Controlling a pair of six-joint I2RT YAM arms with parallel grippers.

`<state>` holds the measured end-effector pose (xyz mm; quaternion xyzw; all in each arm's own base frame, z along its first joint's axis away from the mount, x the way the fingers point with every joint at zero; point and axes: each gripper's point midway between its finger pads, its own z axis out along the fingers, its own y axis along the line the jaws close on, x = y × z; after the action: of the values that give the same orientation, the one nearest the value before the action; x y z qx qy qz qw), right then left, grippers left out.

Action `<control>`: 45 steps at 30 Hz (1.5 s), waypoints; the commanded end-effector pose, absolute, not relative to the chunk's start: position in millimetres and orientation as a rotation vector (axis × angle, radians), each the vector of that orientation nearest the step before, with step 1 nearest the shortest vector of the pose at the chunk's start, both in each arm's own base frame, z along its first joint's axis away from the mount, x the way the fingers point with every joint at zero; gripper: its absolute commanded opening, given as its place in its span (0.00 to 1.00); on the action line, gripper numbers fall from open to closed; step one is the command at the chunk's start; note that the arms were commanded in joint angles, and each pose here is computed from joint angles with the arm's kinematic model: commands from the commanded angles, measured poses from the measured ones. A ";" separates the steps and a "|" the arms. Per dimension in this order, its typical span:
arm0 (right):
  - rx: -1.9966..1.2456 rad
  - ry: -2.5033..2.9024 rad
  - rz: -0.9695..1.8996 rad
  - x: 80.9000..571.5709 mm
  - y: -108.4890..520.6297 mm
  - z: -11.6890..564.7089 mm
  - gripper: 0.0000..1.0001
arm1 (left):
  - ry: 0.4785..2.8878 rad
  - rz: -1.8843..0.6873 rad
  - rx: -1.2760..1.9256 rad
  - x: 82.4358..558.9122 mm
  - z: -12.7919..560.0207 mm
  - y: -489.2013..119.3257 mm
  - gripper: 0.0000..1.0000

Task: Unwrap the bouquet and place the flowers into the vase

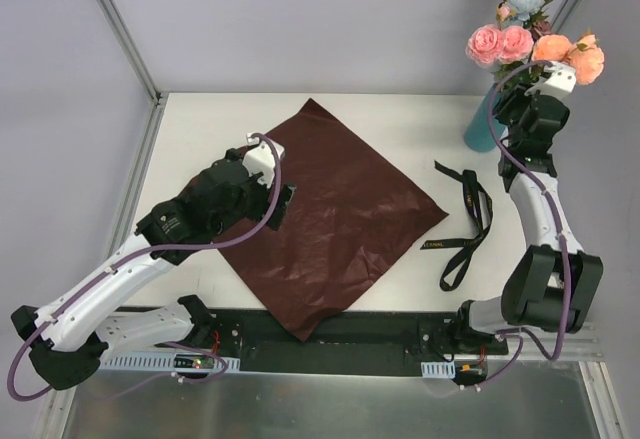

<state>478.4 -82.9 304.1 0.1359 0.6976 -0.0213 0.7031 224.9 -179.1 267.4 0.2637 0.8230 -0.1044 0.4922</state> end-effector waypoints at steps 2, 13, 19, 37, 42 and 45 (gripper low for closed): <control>0.460 1.541 0.169 433.6 -58.9 379.5 0.39 | 1.970 -0.287 0.619 221.7 275.7 -180.3 0.99; 0.347 1.476 0.719 419.9 36.6 472.0 0.37 | 1.955 -0.310 0.615 218.2 280.7 -179.7 0.99; 0.398 1.446 0.799 443.9 59.6 492.2 0.36 | 1.953 -0.305 0.610 218.7 281.2 -178.7 0.99; 0.719 1.490 0.471 491.9 2.9 416.5 0.34 | 1.955 -0.291 0.614 219.6 279.7 -177.6 0.99; 0.637 1.482 0.543 471.0 17.6 440.3 0.35 | 1.956 -0.286 0.611 220.2 279.4 -177.1 0.99; 0.598 1.507 0.567 448.1 25.6 443.8 0.36 | 1.953 -0.278 0.605 220.7 280.1 -175.0 0.99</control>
<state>489.3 15.7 397.4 0.3002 0.6867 0.2217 0.6238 221.1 -175.7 275.9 0.2584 0.8164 -0.1131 0.5039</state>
